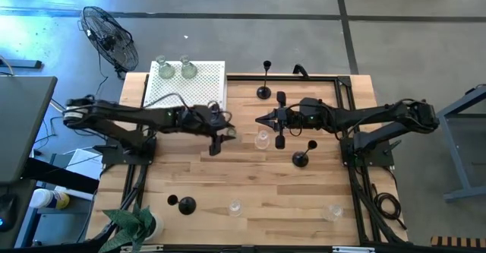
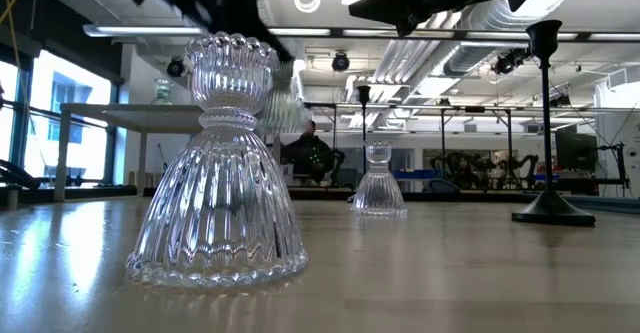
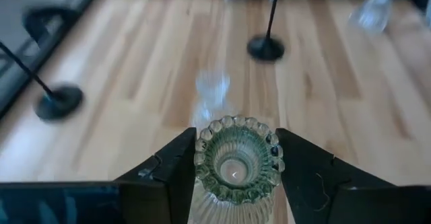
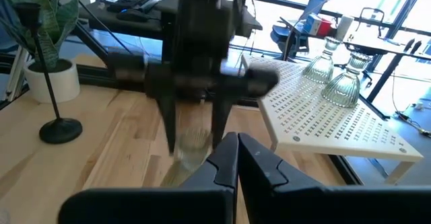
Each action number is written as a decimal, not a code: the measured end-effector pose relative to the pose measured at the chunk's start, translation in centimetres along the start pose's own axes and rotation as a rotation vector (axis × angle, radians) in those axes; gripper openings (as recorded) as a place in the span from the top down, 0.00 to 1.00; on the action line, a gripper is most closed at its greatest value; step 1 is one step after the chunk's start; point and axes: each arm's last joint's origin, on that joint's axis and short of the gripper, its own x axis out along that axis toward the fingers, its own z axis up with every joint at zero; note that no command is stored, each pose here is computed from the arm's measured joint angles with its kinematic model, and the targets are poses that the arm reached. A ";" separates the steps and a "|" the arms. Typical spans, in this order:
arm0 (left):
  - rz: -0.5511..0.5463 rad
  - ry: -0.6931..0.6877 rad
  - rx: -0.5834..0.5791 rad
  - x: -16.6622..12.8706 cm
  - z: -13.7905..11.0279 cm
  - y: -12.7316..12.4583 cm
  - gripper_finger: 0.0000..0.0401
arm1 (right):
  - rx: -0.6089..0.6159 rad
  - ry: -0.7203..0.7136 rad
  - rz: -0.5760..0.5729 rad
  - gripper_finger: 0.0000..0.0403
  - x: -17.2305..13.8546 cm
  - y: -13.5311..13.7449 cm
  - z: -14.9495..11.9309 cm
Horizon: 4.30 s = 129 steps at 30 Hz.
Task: Pick & Place candle stick holders
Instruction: Put the green candle holder on the shelf aligned with the other green candle holders, then put the top black candle holder on the shelf below the green candle holder
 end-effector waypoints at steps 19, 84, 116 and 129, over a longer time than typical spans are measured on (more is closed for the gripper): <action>0.508 0.000 -0.117 -7.5 7.7 11.1 0.57 | 0.000 0.000 0.001 1.00 0.0 0.0 0.0; 0.484 -0.063 -0.120 -13.1 7.8 14.1 0.52 | 0.000 0.030 -0.112 1.00 -0.6 -0.4 0.2; 0.071 -0.345 0.128 -6.0 -3.1 0.8 0.99 | 0.413 0.071 -0.629 0.52 -0.1 -10.2 -9.1; 0.058 -0.332 0.135 -5.9 -3.2 0.8 0.99 | 0.397 0.090 -0.709 0.57 3.5 -14.8 -10.2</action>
